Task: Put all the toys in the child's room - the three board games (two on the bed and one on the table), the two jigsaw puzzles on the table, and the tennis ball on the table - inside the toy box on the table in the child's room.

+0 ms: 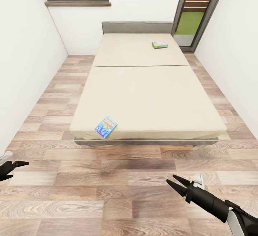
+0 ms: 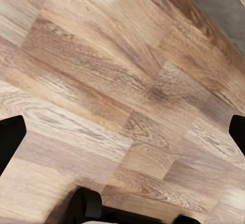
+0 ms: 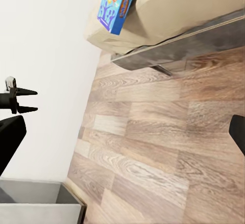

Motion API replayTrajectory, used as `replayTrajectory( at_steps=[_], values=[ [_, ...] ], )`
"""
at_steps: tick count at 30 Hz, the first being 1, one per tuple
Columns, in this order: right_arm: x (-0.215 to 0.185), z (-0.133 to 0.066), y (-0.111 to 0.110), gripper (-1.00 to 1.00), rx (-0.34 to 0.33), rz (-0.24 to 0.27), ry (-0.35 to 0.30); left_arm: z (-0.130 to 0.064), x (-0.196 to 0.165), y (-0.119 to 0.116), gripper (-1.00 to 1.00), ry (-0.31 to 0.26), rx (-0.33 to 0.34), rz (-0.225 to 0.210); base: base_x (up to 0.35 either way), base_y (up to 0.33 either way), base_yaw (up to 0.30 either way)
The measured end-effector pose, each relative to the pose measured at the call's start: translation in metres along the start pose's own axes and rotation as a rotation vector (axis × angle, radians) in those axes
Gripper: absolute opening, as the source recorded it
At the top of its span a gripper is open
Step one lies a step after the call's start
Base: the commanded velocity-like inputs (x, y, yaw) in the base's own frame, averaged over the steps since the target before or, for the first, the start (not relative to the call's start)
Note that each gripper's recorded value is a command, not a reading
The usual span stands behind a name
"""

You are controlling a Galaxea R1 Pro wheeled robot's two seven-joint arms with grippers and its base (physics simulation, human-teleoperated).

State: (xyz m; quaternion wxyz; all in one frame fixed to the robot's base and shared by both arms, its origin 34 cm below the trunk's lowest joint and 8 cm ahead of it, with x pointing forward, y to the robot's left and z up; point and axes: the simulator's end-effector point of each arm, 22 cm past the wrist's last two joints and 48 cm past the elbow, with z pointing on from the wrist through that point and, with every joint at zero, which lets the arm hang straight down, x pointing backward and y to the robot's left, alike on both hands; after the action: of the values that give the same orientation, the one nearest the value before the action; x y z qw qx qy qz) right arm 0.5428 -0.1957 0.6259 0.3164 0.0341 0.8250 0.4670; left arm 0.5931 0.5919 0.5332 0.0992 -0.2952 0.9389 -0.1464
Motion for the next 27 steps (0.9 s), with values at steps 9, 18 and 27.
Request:
replayTrajectory(
  at_steps=[9, 18, 27],
  values=[
    [0.006, 0.004, -0.009, 1.0, -0.005, -0.012, -0.009, 0.01, 0.0, 0.003, 1.0, -0.011, 0.008, 0.004, 0.0, 0.0, 0.0],
    [0.008, 0.007, -0.011, 1.0, -0.01, -0.023, -0.013, 0.013, -0.001, 0.003, 1.0, -0.023, 0.017, 0.007, 0.0, 0.0, 0.0],
    [0.004, 0.006, -0.007, 1.0, -0.014, -0.035, -0.021, 0.008, -0.004, -0.001, 1.0, -0.035, 0.026, 0.01, 0.0, 0.0, 0.0]
  ],
)
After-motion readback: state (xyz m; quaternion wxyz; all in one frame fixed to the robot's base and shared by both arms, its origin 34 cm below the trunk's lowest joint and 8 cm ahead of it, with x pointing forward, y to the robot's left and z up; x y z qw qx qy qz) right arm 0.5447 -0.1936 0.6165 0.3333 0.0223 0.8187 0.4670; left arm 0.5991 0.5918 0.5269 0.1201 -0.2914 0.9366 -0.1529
